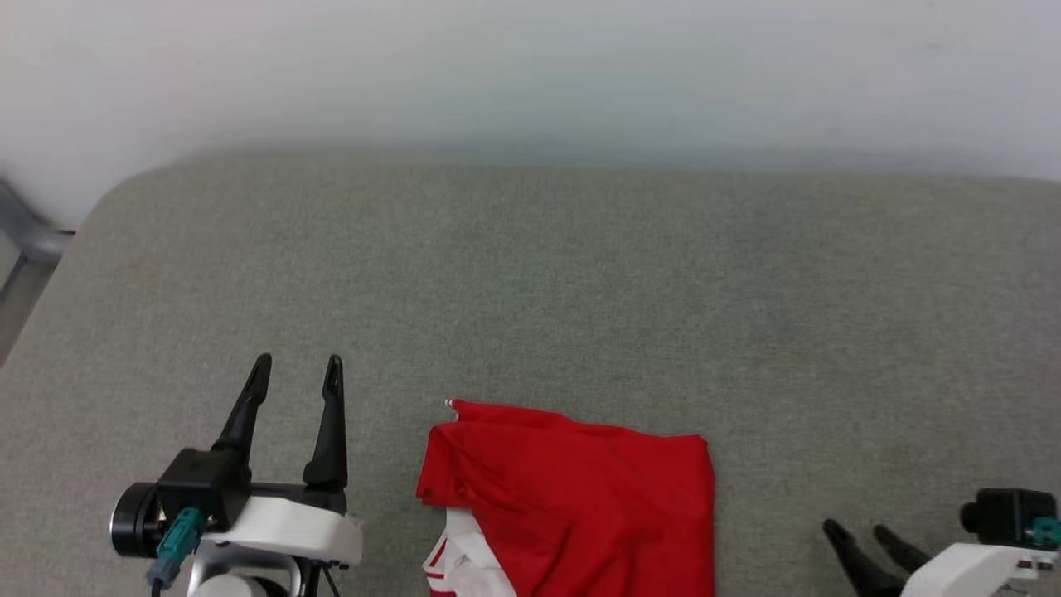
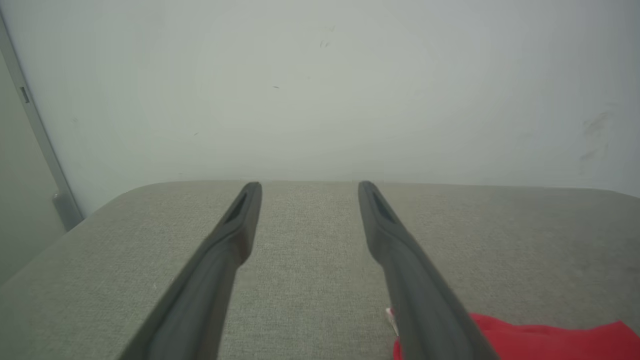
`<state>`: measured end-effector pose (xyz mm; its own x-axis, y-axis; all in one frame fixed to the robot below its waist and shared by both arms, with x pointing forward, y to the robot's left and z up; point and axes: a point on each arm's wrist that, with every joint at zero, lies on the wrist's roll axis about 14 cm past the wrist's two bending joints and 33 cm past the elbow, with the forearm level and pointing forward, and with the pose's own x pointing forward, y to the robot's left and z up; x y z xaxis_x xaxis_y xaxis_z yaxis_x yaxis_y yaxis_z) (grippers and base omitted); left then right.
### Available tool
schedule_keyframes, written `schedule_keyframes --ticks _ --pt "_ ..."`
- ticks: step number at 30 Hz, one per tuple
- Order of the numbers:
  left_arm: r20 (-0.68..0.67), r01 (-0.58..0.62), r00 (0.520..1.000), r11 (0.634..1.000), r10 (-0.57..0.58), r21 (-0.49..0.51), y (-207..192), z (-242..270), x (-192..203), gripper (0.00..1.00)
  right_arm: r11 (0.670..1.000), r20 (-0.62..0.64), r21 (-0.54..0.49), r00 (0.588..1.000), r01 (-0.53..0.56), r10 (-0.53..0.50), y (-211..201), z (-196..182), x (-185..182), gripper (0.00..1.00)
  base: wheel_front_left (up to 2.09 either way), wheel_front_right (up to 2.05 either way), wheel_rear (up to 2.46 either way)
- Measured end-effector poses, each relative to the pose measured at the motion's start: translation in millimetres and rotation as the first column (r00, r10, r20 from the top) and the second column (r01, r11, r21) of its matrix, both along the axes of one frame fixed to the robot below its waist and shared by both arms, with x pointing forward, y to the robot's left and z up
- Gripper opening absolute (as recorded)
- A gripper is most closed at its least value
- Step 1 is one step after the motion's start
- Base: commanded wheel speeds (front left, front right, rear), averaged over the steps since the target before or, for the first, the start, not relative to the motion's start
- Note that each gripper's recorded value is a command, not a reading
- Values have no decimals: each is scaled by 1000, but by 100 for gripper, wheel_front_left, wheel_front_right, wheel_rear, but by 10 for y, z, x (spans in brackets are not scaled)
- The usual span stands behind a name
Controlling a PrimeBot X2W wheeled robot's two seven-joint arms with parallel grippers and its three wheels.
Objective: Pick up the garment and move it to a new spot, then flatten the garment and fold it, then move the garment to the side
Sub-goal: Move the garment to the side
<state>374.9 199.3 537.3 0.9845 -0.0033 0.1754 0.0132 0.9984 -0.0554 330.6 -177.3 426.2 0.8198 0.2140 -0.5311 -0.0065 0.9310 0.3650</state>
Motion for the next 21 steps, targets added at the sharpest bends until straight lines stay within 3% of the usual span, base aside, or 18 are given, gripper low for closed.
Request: schedule_keyframes --ticks 5,10,19,20,21 --pt "1 -9 1000 1000 9 -4 18 -4 111 100 987 -146 86 978 -136 148 372 -242 -16 100 0 0 0" --pt "-15 -32 999 999 32 -2 85 -69 251 100 941 -243 226 921 -251 304 852 -467 27 100 0 0 0" --pt "-63 -91 994 996 92 9 263 -237 291 100 883 -331 321 834 -342 443 1250 -755 12 100 0 0 0" --pt "-66 -94 993 995 95 12 270 -244 288 100 880 -332 322 829 -348 449 1267 -767 17 49 0 0 0" --pt "-67 -96 993 995 97 12 275 -248 284 100 880 -331 318 828 -354 453 1275 -775 25 26 0 0 0"
